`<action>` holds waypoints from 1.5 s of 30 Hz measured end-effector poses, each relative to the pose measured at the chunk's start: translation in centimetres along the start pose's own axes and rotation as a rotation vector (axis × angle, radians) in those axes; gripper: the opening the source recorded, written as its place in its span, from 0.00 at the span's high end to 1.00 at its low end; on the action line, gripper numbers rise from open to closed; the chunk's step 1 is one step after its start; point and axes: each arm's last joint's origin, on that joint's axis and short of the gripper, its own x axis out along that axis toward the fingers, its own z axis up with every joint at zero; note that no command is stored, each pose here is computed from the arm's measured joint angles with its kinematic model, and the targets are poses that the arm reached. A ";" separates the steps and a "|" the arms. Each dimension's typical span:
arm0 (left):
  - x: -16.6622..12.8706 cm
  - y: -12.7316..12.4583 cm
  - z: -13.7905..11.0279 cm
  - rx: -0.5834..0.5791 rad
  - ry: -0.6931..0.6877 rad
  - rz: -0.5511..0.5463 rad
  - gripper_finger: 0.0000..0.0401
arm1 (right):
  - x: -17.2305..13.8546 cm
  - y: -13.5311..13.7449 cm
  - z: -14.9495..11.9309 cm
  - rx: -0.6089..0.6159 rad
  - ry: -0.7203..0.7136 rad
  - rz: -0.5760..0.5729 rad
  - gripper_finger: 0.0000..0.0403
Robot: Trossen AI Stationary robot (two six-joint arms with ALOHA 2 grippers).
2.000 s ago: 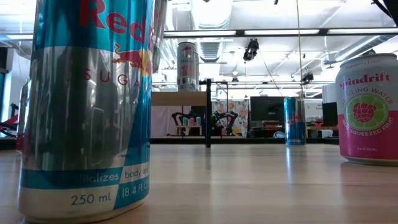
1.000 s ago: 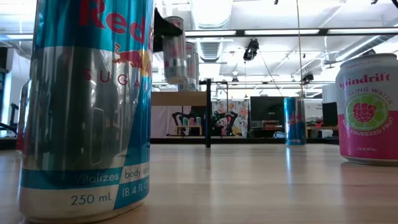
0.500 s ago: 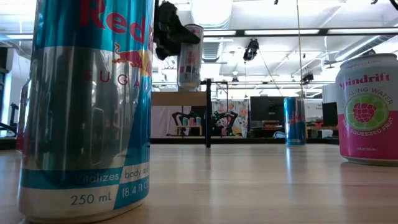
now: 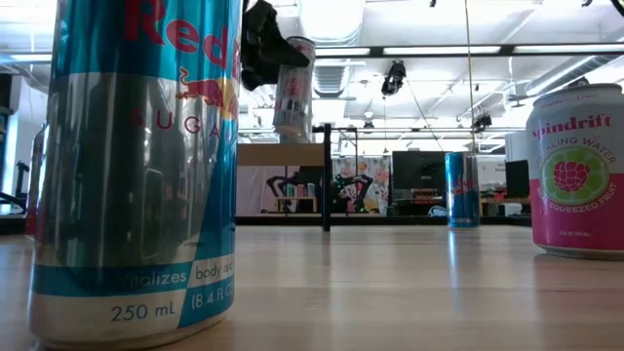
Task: Place canned beverage on shelf
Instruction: Put the white-pink soda can on the shelf aligned with the other white-pink soda can
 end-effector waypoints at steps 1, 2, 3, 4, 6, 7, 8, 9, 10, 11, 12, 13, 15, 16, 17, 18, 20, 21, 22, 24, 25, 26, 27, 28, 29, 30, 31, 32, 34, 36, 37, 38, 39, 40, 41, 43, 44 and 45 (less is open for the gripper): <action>-0.1 0.0 -0.2 -0.001 0.002 0.000 0.47 | 0.0 0.0 0.0 0.000 0.000 -0.001 0.18; -0.3 0.0 -0.3 -0.003 -0.003 0.002 0.47 | 0.0 -0.1 0.0 0.001 0.000 -0.002 0.18; -0.4 0.0 -0.4 -0.005 -0.005 0.005 0.47 | 0.1 -0.1 0.0 0.002 0.000 -0.004 0.18; -0.4 0.0 -0.6 -0.012 -0.003 0.005 0.47 | 0.1 -0.2 0.1 0.004 0.001 -0.006 0.18; -0.4 0.2 -0.9 -0.020 -0.002 0.009 0.47 | 0.1 -0.3 0.1 0.005 0.001 -0.007 0.18; -0.4 0.2 -1.1 -0.022 -0.002 0.011 0.47 | 0.2 -0.3 0.1 0.005 0.001 -0.008 0.18; -0.3 0.3 -1.3 -0.024 -0.004 0.013 0.47 | 0.2 -0.3 0.1 0.006 0.002 -0.009 0.18; -0.3 0.3 -1.5 -0.028 -0.015 0.014 0.47 | 0.2 -0.3 0.1 0.006 0.002 -0.009 0.18; -0.2 0.5 -1.6 -0.029 -0.035 0.020 0.47 | 0.2 -0.3 0.1 0.006 0.002 -0.009 0.18; -0.2 0.6 -1.6 -0.036 -0.051 0.023 0.47 | 0.2 -0.3 0.1 0.008 0.002 -0.009 0.18; -0.3 0.8 -1.7 -0.047 -0.056 0.027 0.47 | 0.2 -0.3 0.1 0.013 0.003 -0.009 0.18; -0.3 1.0 -1.7 -0.052 -0.058 0.030 0.47 | 0.2 -0.3 0.1 0.017 0.005 -0.009 0.18; -0.4 1.2 -1.7 -0.052 -0.062 0.041 0.47 | 0.2 -0.3 0.0 0.021 0.006 -0.009 0.18; -0.4 1.3 -1.7 -0.050 -0.065 0.044 0.47 | 0.2 -0.3 0.0 0.021 0.007 -0.009 0.18; -0.4 1.4 -1.6 -0.046 -0.070 0.046 0.47 | 0.2 -0.3 0.0 0.020 0.008 -0.010 0.18; -0.5 1.4 -1.6 -0.044 -0.077 0.049 0.47 | 0.2 -0.3 0.0 0.020 0.008 -0.010 0.18; -0.5 1.6 -1.5 -0.043 -0.085 0.053 0.47 | 0.2 -0.3 0.0 0.020 0.008 -0.010 0.18; -0.6 1.7 -1.5 -0.042 -0.087 0.054 0.47 | 0.2 -0.3 0.0 0.020 0.008 -0.010 0.18; -0.6 1.7 -1.5 -0.042 -0.087 0.055 0.47 | 0.2 -0.3 0.0 0.020 0.008 -0.010 0.18; -0.6 1.8 -1.5 -0.041 -0.088 0.057 0.47 | 0.2 -0.4 0.1 0.023 0.008 -0.012 0.18; -0.6 1.8 -1.5 -0.039 -0.088 0.058 0.47 | 0.2 -0.4 0.1 0.023 0.008 -0.012 0.18; -0.6 1.8 -1.5 -0.037 -0.088 0.058 0.47 | 0.3 -0.5 0.1 0.024 0.008 -0.014 0.18; -0.6 1.8 -1.5 -0.036 -0.089 0.058 0.47 | 0.3 -0.5 0.1 0.025 0.009 -0.014 0.18; -0.6 1.8 -1.5 -0.034 -0.087 0.058 0.47 | 0.3 -0.6 0.1 0.026 0.009 -0.014 0.18; -0.4 1.9 -1.6 -0.032 -0.087 0.058 0.47 | 0.3 -0.6 0.1 0.026 0.009 -0.015 0.18; -0.2 1.9 -1.7 -0.032 -0.087 0.058 0.47 | 0.4 -0.7 0.2 0.028 0.009 -0.017 0.18; 0.0 2.0 -1.9 -0.037 -0.080 0.057 0.47 | 0.4 -0.7 0.2 0.028 0.009 -0.016 0.18; 0.2 2.1 -2.1 -0.041 -0.070 0.055 0.47 | 0.4 -0.7 0.2 0.029 0.012 -0.011 0.18; 0.7 2.2 -2.2 -0.046 -0.072 0.045 0.47 | 0.4 -0.7 0.2 0.031 0.016 -0.001 0.18; 1.0 2.3 -2.3 -0.052 -0.076 0.025 0.47 | 0.4 -0.7 0.2 0.031 0.017 0.002 0.18; 1.1 2.3 -2.4 -0.055 -0.077 0.023 0.47 | 0.4 -0.7 0.2 0.031 0.017 0.002 0.18; 1.1 2.3 -2.4 -0.055 -0.080 0.023 0.47 | 0.4 -0.7 0.2 0.031 0.018 0.002 0.18; 1.1 2.3 -2.4 -0.055 -0.080 0.024 0.47 | 0.4 -0.7 0.2 0.031 0.018 0.002 0.18; 1.1 2.4 -2.4 -0.054 -0.081 0.025 0.47 | 0.5 -0.7 0.2 0.032 0.018 0.000 0.18; 1.1 2.4 -2.3 -0.054 -0.084 0.027 0.47 | 0.5 -0.8 0.2 0.032 0.019 -0.001 0.18; 1.0 2.7 -2.3 -0.055 -0.085 0.029 0.47 | 0.5 -0.8 0.2 0.032 0.019 -0.001 0.18; 1.0 2.8 -2.3 -0.057 -0.085 0.031 0.47 | 0.5 -0.8 0.2 0.033 0.019 -0.003 0.18; 0.9 2.9 -2.4 -0.059 -0.085 0.034 0.47 | 0.5 -0.9 0.2 0.033 0.019 -0.004 0.18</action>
